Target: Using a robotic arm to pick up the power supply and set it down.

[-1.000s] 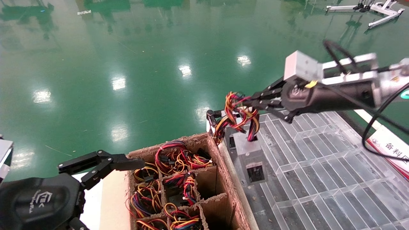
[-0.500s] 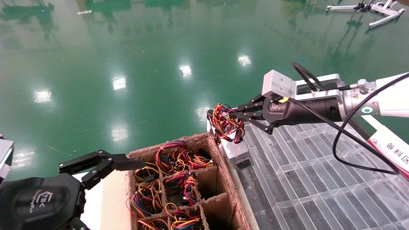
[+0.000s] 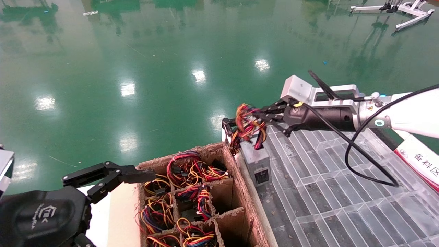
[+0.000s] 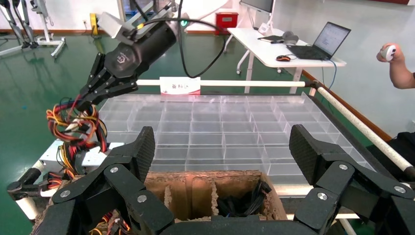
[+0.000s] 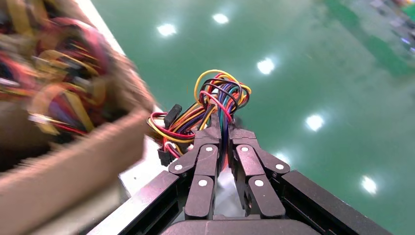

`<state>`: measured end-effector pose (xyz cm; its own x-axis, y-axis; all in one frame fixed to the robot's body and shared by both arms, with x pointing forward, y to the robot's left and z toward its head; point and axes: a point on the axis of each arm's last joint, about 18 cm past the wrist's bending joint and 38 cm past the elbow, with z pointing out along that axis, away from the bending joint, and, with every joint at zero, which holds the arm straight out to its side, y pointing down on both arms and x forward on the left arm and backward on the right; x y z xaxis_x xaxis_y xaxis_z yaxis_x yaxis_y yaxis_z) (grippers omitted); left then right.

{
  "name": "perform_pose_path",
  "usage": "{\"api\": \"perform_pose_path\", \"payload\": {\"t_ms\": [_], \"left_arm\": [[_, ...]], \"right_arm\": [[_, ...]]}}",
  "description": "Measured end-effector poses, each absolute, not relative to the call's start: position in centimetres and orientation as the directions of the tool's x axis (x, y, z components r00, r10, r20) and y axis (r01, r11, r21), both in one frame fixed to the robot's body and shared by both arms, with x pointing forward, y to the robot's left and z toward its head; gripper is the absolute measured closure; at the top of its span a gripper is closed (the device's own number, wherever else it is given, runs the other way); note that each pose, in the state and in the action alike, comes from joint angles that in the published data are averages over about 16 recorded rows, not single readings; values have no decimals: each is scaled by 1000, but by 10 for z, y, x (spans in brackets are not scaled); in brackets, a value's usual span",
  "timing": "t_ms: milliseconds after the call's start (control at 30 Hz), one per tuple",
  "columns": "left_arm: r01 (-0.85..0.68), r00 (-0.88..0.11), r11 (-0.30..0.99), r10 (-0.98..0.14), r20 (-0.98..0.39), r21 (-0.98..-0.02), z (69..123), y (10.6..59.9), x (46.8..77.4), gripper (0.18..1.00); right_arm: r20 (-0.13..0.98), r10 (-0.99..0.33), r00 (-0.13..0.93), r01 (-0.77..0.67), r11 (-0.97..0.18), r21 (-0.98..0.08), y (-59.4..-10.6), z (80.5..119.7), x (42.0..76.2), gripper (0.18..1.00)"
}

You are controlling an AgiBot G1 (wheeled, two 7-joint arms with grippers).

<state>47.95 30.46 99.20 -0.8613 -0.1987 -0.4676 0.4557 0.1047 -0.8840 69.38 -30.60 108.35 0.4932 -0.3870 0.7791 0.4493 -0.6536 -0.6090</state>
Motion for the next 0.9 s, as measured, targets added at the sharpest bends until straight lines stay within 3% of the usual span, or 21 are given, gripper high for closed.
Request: {"api": "perform_pose_path", "payload": {"t_ms": [667,900], "left_arm": [[455,-861,105,-199,-467,-884,992,305,480,184],[455,-861,105,-199,-467,-884,992,305,480,184]], "right_arm": [[750,-497,436,368,-663,-653,-331,1059,714,969],[751,-495,438,369,-663,-652,-330,1059,714,919]]}}
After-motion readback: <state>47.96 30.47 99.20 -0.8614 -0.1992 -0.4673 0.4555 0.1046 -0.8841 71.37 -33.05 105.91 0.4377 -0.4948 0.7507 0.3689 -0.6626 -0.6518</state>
